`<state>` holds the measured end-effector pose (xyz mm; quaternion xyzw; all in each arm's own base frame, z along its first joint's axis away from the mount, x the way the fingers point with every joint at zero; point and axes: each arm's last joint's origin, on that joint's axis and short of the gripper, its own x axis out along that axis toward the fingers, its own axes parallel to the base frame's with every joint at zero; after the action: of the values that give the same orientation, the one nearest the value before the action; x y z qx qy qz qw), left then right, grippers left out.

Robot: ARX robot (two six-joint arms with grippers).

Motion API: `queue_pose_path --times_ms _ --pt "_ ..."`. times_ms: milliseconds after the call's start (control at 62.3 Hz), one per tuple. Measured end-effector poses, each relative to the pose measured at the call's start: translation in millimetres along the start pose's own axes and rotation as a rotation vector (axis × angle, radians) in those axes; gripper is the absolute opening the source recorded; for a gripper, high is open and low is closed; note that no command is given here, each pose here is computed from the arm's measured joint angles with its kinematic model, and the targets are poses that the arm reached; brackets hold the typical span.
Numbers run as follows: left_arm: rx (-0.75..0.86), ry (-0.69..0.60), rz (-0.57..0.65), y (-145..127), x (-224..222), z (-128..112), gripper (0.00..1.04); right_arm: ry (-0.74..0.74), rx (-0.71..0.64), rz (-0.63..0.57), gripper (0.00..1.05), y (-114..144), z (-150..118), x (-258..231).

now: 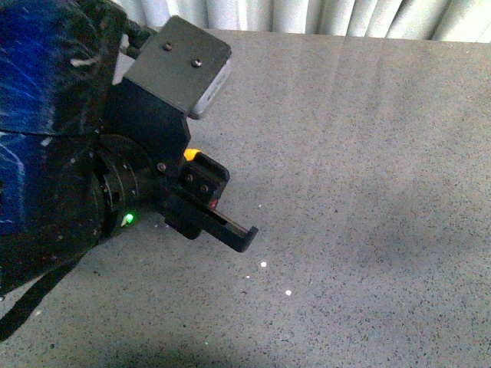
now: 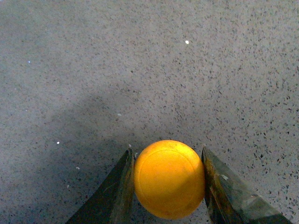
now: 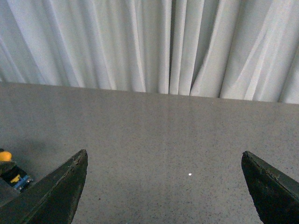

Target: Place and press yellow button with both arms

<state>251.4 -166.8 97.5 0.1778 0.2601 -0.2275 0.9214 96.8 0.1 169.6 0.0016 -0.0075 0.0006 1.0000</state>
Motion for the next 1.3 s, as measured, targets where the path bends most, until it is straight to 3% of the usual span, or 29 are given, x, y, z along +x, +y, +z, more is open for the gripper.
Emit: queue_pose_path --times_ms 305,545,658,866,995,1075,1123,1203,1299 --pt "0.008 0.008 0.001 -7.4 5.1 -5.6 0.35 0.0 0.0 0.0 0.96 0.0 0.0 0.0" --pt "-0.038 -0.001 -0.036 -10.9 -0.6 -2.8 0.81 0.0 0.0 0.001 0.96 0.0 0.0 0.0" --pt "-0.078 -0.029 -0.047 -7.2 -11.7 2.8 0.97 0.0 0.0 0.0 0.96 0.0 0.0 0.0" --pt "-0.199 -0.075 -0.044 18.3 -45.9 -0.2 0.96 0.0 0.0 0.0 0.96 0.0 0.0 0.0" --pt "-0.347 -0.117 -0.006 60.5 -82.9 -14.6 0.95 0.0 0.0 0.0 0.96 0.0 0.0 0.0" --pt "-0.374 -0.325 0.296 87.6 -102.1 -29.3 0.81 0.0 0.0 0.003 0.96 0.1 0.0 0.0" --pt "-0.388 -0.436 0.375 101.9 -119.0 -39.3 0.72 0.0 0.0 0.0 0.96 0.0 0.0 0.0" --pt "-0.389 -0.525 0.458 114.3 -143.3 -47.8 0.56 0.0 0.0 -0.001 0.96 0.0 0.0 0.0" --pt "-0.382 -0.529 0.459 110.1 -153.1 -54.1 0.38 0.0 0.0 0.001 0.96 0.1 0.0 0.0"
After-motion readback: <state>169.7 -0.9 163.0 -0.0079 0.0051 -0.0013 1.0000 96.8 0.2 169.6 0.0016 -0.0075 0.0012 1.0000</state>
